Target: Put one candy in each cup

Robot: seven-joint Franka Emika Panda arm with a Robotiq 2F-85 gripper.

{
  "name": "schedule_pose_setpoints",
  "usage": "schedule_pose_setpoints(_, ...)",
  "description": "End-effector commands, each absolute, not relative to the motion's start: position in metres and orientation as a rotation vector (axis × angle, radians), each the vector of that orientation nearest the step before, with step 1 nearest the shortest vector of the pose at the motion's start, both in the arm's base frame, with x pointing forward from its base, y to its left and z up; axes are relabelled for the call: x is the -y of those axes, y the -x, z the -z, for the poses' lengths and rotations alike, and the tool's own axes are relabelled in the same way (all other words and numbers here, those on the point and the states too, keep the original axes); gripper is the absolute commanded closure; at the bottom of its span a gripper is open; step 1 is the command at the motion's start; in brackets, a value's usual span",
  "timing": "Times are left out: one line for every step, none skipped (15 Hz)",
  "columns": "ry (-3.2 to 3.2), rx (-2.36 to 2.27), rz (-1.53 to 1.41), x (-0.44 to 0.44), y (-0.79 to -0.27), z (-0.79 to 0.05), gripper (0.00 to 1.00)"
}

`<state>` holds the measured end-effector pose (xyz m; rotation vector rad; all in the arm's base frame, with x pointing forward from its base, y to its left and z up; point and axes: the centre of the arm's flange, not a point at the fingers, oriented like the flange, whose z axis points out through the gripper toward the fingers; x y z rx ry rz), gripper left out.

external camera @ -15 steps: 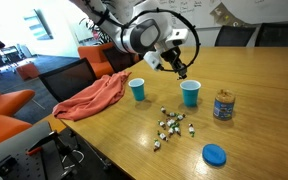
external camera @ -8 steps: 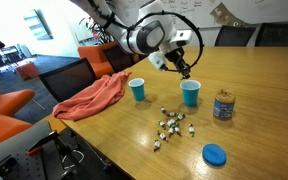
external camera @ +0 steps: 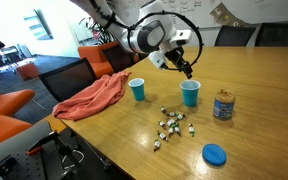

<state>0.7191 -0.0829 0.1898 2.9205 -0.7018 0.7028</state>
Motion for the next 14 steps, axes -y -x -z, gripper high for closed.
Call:
schedule_pose_setpoints(-2.979,0.693,-0.612,0.064,-0.683,-0.216,0.0)
schedule_pose_setpoints(-3.008,0.676,-0.561,0.06,-0.673,-0.22,0.0)
schedule_pose_setpoints(-3.043,0.653,-0.502,0.054,-0.658,-0.227,0.0)
schedule_pose_setpoints(-3.062,0.632,-0.462,0.048,-0.645,-0.234,0.0)
schedule_pose_setpoints(-3.074,0.614,-0.408,0.043,-0.629,-0.242,0.0)
schedule_pose_setpoints(-3.082,0.591,-0.353,0.039,-0.616,-0.249,0.0)
schedule_pose_setpoints(-3.087,0.582,-0.305,0.037,-0.603,-0.256,0.0)
schedule_pose_setpoints(-3.087,0.588,-0.268,0.037,-0.592,-0.263,0.0)
schedule_pose_setpoints(-3.088,0.591,-0.231,0.039,-0.581,-0.269,0.0)
schedule_pose_setpoints(-3.084,0.587,-0.207,0.039,-0.572,-0.275,0.0)
schedule_pose_setpoints(-3.084,0.573,-0.177,0.039,-0.563,-0.28,0.0)
schedule_pose_setpoints(-3.081,0.561,-0.158,0.039,-0.555,-0.284,0.0)
schedule_pose_setpoints(-3.081,0.551,-0.145,0.038,-0.548,-0.287,0.0)
schedule_pose_setpoints(-3.08,0.544,-0.128,0.037,-0.542,-0.29,0.0)
